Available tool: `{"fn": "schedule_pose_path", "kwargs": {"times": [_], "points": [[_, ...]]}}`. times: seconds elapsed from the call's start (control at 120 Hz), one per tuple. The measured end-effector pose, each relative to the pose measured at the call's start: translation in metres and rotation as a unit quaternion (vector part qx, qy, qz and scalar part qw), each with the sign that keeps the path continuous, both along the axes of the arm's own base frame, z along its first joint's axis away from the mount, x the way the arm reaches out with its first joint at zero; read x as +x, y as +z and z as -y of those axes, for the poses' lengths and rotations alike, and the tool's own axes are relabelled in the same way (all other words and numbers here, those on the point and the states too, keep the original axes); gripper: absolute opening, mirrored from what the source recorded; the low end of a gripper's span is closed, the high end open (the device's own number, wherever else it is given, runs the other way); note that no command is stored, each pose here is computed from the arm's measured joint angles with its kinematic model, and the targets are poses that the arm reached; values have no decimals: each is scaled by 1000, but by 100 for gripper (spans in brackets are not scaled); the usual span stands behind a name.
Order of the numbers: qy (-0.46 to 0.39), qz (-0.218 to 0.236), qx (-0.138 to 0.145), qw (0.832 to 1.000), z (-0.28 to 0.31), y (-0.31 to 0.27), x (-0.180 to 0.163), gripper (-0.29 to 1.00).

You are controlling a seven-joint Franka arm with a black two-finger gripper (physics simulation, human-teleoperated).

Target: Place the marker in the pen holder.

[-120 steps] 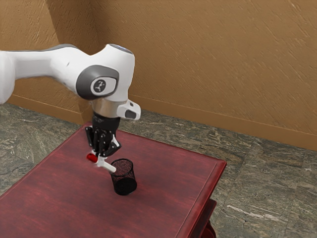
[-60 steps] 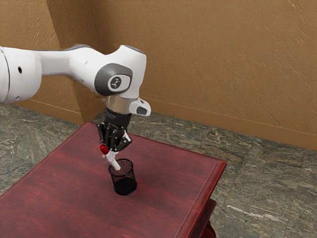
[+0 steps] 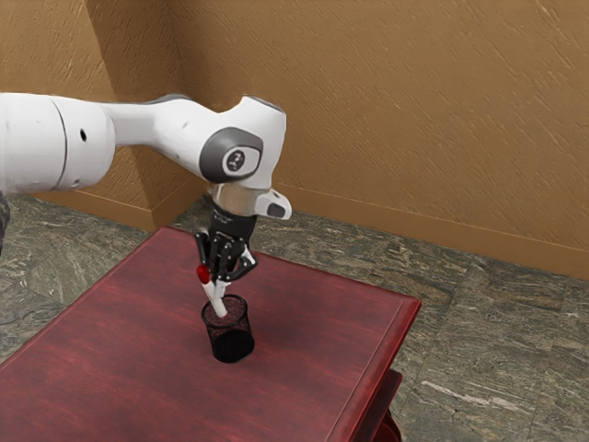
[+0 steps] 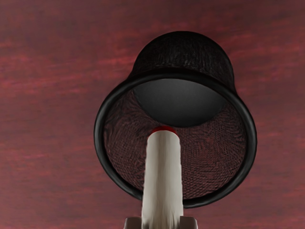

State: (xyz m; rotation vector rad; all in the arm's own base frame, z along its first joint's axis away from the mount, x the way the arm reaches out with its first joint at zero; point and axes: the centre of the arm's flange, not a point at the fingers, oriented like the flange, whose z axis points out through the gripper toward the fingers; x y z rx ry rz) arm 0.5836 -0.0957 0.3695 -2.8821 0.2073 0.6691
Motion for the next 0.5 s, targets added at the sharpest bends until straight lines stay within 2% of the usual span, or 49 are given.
{"fn": "schedule_pose_path", "kwargs": {"times": [0.075, 0.167, 0.242, 0.342, 0.5], "points": [[1, -14, 1, 1000, 1, -17, 1, -6], [5, -23, -2, 1000, 3, -27, 1, 15], [7, -12, -6, 1000, 4, -13, 0, 31], [3, 42, -15, 999, 4, 55, -9, 46], [-5, 160, -34, 987, -41, 210, -53, 59]]}}
